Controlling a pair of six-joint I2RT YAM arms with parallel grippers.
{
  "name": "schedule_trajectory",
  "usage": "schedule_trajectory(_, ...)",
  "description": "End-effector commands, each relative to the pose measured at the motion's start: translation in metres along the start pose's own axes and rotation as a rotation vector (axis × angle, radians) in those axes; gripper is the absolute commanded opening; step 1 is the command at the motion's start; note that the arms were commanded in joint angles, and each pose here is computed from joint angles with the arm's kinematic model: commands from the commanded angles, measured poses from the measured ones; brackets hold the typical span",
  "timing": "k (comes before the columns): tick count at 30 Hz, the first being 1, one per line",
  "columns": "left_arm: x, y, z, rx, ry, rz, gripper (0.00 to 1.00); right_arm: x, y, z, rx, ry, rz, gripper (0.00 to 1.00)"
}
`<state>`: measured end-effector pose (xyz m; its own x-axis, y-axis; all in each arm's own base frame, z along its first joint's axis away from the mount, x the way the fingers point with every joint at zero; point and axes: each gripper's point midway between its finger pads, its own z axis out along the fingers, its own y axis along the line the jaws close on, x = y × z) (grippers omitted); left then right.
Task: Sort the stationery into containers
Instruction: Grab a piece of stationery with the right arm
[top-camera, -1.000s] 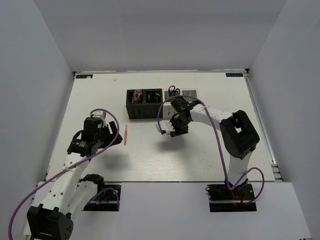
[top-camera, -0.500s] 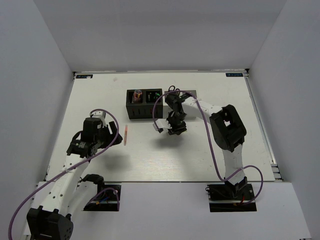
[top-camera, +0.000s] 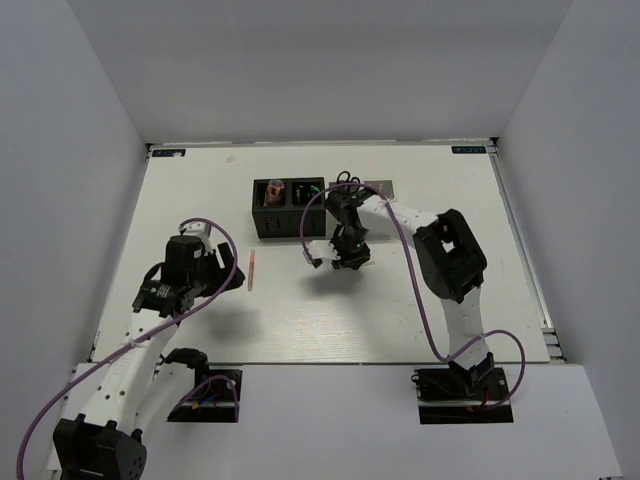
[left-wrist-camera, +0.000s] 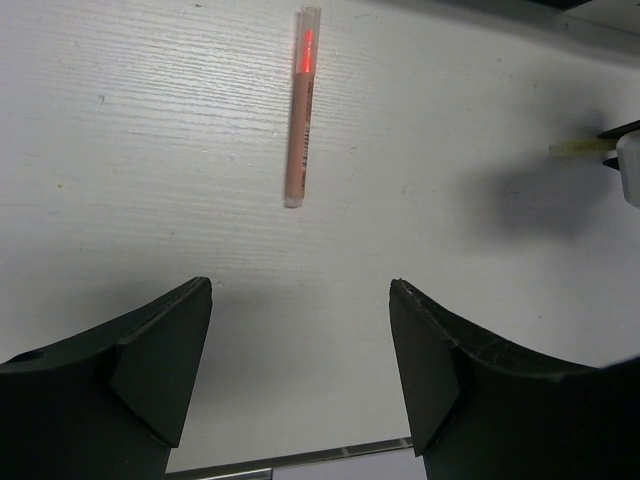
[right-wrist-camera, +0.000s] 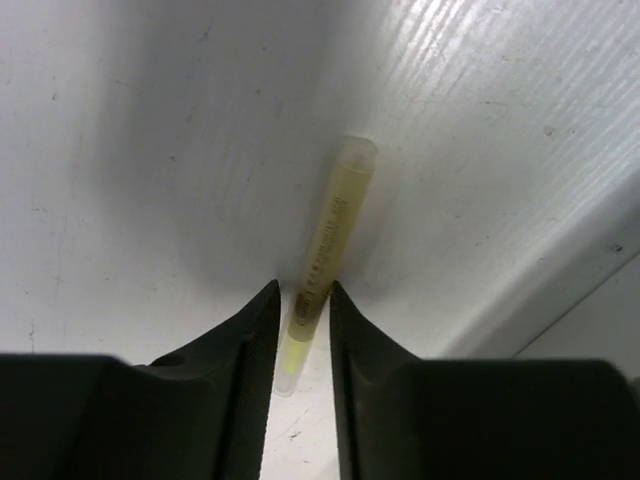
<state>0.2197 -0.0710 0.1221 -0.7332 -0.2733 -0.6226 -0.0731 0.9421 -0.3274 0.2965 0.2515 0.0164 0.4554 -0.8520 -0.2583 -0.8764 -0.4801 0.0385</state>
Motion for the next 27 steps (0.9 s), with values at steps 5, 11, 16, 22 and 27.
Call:
schedule_trajectory(5, -0.002, 0.001, -0.001, 0.000, -0.022, 0.008, 0.82, 0.007, 0.024, 0.033, -0.048, 0.013, 0.173, 0.10)
schedule_trajectory(11, -0.002, 0.004, -0.001, -0.013, -0.023, 0.008, 0.82, 0.007, 0.032, 0.035, 0.003, -0.002, 0.318, 0.00)
schedule_trajectory(16, -0.001, 0.004, -0.001, -0.013, -0.023, 0.008, 0.82, -0.002, 0.042, 0.008, 0.070, -0.042, 0.373, 0.00)
schedule_trajectory(22, -0.001, 0.004, 0.000, -0.014, -0.020, 0.011, 0.82, -0.011, 0.051, -0.052, 0.186, -0.053, 0.372, 0.00)
schedule_trajectory(27, 0.001, 0.005, 0.002, -0.015, -0.010, 0.012, 0.82, 0.006, 0.050, -0.106, 0.341, 0.054, 0.263, 0.00)
